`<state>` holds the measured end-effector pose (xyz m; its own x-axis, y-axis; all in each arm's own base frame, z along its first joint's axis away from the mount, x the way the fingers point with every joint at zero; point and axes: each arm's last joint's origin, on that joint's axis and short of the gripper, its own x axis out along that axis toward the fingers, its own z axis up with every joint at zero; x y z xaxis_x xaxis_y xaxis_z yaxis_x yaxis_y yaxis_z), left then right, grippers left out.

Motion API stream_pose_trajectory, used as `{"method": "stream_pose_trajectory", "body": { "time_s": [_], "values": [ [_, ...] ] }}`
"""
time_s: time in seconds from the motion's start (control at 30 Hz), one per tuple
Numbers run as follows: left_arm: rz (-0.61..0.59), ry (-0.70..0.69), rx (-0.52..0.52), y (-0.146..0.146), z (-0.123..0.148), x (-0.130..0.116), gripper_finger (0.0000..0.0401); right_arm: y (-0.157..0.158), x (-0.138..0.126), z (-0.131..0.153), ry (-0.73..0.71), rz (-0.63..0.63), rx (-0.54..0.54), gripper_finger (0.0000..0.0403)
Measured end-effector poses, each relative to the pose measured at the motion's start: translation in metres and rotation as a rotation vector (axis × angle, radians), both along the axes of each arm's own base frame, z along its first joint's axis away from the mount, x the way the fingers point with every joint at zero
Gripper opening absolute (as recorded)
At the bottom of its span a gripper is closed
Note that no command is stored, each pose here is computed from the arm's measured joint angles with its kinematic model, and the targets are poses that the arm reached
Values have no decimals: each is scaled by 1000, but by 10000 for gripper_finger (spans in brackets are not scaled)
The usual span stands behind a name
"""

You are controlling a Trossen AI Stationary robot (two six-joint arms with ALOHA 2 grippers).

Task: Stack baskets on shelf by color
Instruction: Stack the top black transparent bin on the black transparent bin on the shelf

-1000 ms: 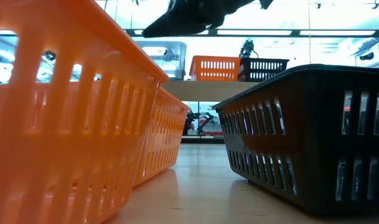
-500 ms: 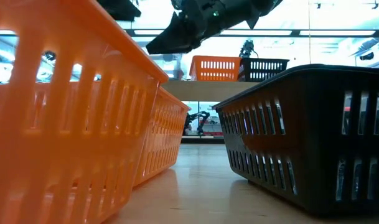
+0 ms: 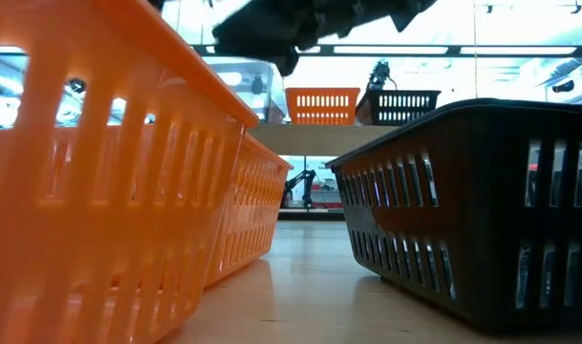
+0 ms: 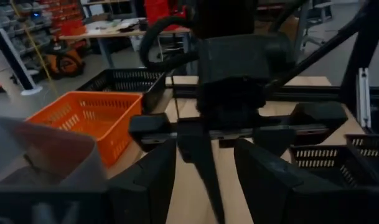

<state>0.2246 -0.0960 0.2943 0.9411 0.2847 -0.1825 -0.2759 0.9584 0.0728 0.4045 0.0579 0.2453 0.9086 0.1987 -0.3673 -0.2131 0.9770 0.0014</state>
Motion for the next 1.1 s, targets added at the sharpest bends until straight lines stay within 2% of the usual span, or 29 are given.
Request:
{"method": "stream_pose_trajectory", "body": {
  "time_s": [0.13,0.27,0.37,0.47,0.6,0.7,0.83,1.0,1.1],
  "values": [
    [52,18,7,-11,5,-8,171,13,4,18,-60,29,7,137],
    [57,116,-16,-15,5,-16,171,31,4,32,-102,90,-39,137],
    [72,242,-137,-14,9,-26,171,44,2,39,-98,150,-113,137],
    [155,387,-279,-10,9,-32,171,51,1,46,-99,182,-169,137],
    [325,519,-499,-5,2,-43,172,51,2,52,-118,122,-211,137],
    [418,568,-617,-2,-12,-40,172,48,1,62,-129,40,-224,137],
    [512,590,-695,4,-26,-31,172,44,-8,79,-132,-54,-210,137],
    [606,643,-760,14,-38,-16,172,41,-31,100,-86,-84,-139,137],
    [624,692,-816,17,-47,-5,172,38,-44,107,-31,-104,-89,136]
  ]
}}
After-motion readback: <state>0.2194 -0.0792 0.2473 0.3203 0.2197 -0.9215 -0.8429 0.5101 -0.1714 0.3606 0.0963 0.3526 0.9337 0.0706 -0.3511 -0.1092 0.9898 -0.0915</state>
